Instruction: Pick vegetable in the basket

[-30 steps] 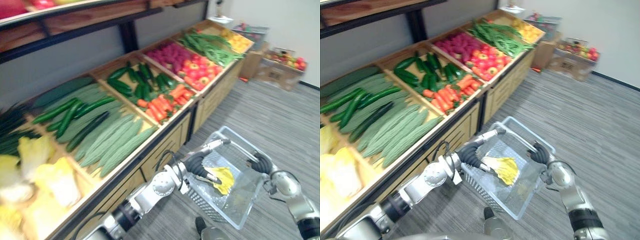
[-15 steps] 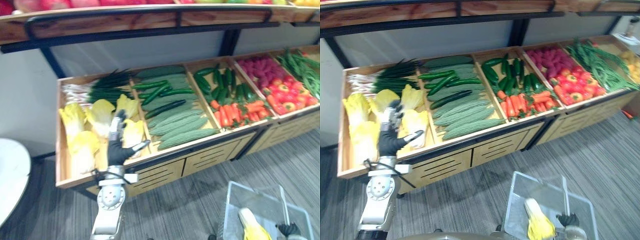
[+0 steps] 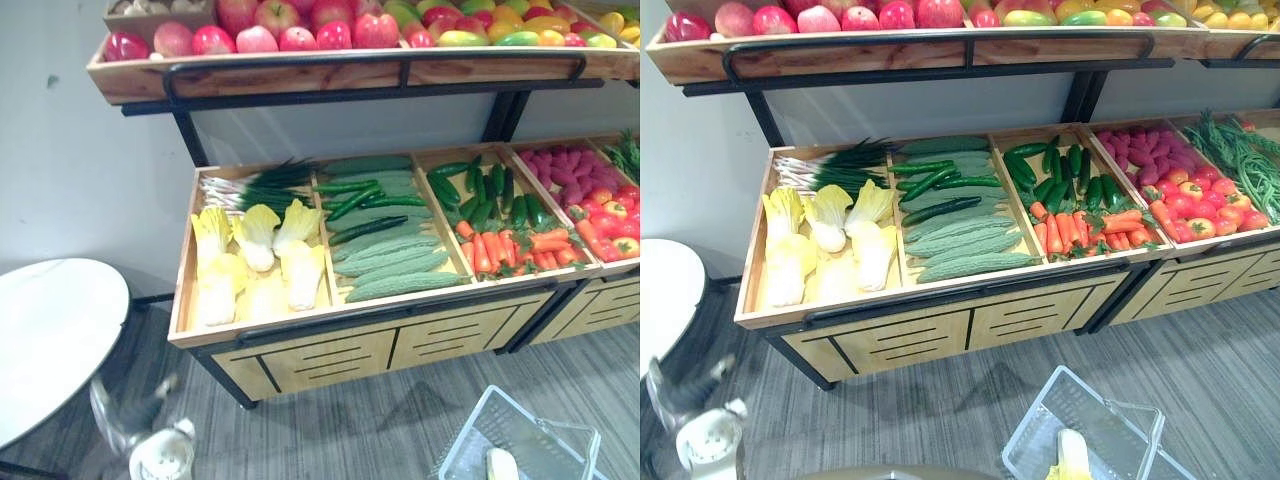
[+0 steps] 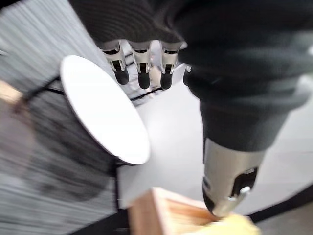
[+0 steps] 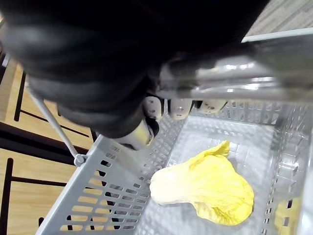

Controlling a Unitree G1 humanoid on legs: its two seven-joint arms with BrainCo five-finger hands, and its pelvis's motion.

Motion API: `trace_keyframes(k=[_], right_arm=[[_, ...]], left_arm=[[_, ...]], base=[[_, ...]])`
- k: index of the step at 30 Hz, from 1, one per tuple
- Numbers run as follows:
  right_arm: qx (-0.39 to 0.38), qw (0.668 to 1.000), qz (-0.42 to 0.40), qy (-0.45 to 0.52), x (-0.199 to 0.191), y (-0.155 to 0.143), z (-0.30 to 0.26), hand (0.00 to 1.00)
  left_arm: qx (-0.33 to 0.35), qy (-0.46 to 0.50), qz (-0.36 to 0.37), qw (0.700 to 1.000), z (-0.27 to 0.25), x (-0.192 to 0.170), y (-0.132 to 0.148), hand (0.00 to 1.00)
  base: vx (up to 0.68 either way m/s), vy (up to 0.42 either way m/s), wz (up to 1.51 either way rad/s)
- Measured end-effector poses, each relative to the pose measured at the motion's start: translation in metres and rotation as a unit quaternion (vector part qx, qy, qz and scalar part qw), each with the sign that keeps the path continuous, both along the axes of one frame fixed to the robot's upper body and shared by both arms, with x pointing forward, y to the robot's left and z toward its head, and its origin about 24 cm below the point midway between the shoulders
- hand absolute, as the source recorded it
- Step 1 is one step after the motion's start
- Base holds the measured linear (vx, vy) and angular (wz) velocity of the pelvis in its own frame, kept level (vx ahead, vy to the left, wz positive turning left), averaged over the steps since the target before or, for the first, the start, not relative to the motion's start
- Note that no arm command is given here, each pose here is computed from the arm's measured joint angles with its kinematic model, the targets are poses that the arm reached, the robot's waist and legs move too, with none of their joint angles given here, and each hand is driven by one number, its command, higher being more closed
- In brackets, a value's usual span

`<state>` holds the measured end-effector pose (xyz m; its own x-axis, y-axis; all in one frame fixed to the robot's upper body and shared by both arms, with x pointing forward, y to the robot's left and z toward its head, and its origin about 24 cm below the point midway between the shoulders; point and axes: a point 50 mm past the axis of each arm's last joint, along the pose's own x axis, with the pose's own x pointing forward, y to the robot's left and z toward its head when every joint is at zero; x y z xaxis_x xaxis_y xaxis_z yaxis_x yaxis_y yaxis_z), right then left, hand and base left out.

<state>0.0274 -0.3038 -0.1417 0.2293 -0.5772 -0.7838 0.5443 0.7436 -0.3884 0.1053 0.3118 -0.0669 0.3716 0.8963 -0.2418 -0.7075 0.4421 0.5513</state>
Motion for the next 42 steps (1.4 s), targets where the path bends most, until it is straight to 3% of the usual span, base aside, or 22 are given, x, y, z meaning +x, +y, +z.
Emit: trace_keyframes(k=[3,7,13,15,21,31,35,42], right_arm=[[0.017,1.000,-0.010,-0.008,0.003,0.013,-0.005,1.00],[0.028,1.000,0.005,-0.012,0.013,0.022,-0.008,1.00],[0.038,0.998,0.038,-0.016,0.031,0.030,-0.010,1.00],[0.039,0.998,0.039,-0.016,0.032,0.031,-0.010,1.00],[0.037,0.999,0.035,-0.014,0.030,0.028,-0.010,1.00],[0.051,0.998,-0.033,-0.025,0.018,0.025,-0.011,1.00],[0.062,0.995,-0.059,-0.047,0.021,0.034,-0.012,1.00],[0.046,0.996,-0.032,-0.068,0.036,0.033,-0.007,1.00]], left_arm=[[-0.107,0.143,0.037,0.983,-0.053,-0.055,-0.017,0.00],[-0.206,0.239,0.044,0.948,-0.081,-0.104,-0.041,0.00],[-0.288,0.270,-0.041,0.918,-0.094,-0.110,-0.065,0.00],[-0.298,0.263,-0.098,0.912,-0.096,-0.090,-0.076,0.00],[-0.309,0.248,-0.176,0.901,-0.097,-0.071,-0.086,0.00],[-0.324,0.248,-0.200,0.891,-0.097,-0.070,-0.086,0.00],[-0.300,0.260,-0.244,0.885,-0.095,-0.057,-0.085,0.00],[-0.263,0.263,-0.287,0.883,-0.090,-0.034,-0.083,0.00]], base=[[0.01,-0.006,0.00],[0.06,-0.016,-0.02],[0.07,-0.013,-0.21],[0.05,-0.031,-0.12],[0.03,-0.033,-0.05],[0.00,0.024,-0.22],[-0.02,0.074,-0.93],[0.01,0.023,-1.41]])
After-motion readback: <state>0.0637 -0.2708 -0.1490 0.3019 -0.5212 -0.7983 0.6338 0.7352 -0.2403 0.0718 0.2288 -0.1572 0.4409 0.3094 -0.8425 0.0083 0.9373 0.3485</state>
